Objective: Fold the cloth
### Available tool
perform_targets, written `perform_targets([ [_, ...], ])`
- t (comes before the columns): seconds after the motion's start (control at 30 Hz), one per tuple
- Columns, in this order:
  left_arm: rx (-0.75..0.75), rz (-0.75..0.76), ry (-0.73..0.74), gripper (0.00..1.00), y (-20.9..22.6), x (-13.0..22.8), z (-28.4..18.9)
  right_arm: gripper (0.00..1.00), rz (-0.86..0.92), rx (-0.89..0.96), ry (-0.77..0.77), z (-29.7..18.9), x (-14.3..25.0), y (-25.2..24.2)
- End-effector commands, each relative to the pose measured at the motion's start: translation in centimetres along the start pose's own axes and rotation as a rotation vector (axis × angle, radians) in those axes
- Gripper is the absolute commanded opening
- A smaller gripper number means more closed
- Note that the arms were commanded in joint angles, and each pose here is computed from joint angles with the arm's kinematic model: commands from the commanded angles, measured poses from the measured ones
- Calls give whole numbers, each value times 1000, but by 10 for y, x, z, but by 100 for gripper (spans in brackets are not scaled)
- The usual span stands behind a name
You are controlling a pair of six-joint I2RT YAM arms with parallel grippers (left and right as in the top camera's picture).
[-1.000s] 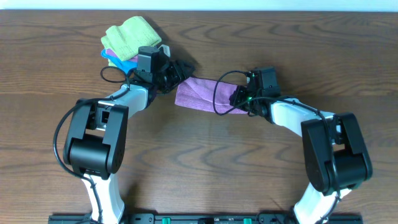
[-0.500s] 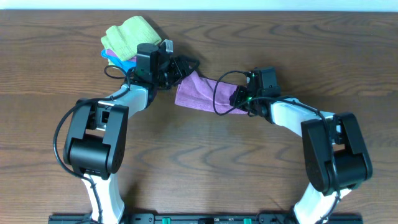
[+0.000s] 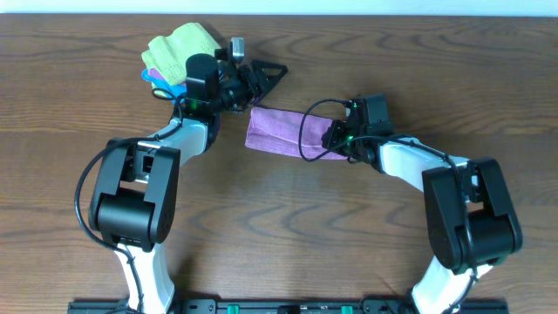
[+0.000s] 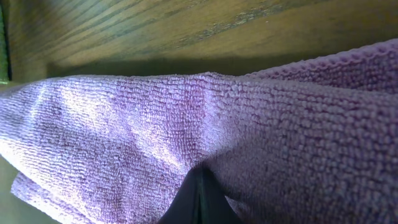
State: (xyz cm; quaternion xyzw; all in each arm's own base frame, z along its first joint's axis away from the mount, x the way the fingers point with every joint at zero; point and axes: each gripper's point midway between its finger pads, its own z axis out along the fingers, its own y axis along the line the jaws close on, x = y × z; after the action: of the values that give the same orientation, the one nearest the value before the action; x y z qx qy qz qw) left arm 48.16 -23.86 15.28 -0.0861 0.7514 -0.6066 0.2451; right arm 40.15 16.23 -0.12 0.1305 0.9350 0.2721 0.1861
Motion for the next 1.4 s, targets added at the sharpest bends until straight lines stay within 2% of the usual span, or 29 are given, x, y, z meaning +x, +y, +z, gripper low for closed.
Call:
perform_targets([
  [0.0,44,-16,58,59,-12,9,1,2,-8,69,21,5,12,-16],
  [0.17,43,-15,75,64,-9,9,-3,1,-3,78,33,5,15,-18],
  [0.43,-127,-33,89,69,47,6,-30,2,1,91,41,5,17,-21],
  [0.7,-208,-31,41,71,73,-11,-54,2,1,93,42,5,17,-22],
  [1.0,-356,-84,132,71,107,22,-64,2,1,93,41,5,17,-22],
  [1.37,-358,-68,163,71,103,35,-52,2,1,93,41,5,17,-22],
])
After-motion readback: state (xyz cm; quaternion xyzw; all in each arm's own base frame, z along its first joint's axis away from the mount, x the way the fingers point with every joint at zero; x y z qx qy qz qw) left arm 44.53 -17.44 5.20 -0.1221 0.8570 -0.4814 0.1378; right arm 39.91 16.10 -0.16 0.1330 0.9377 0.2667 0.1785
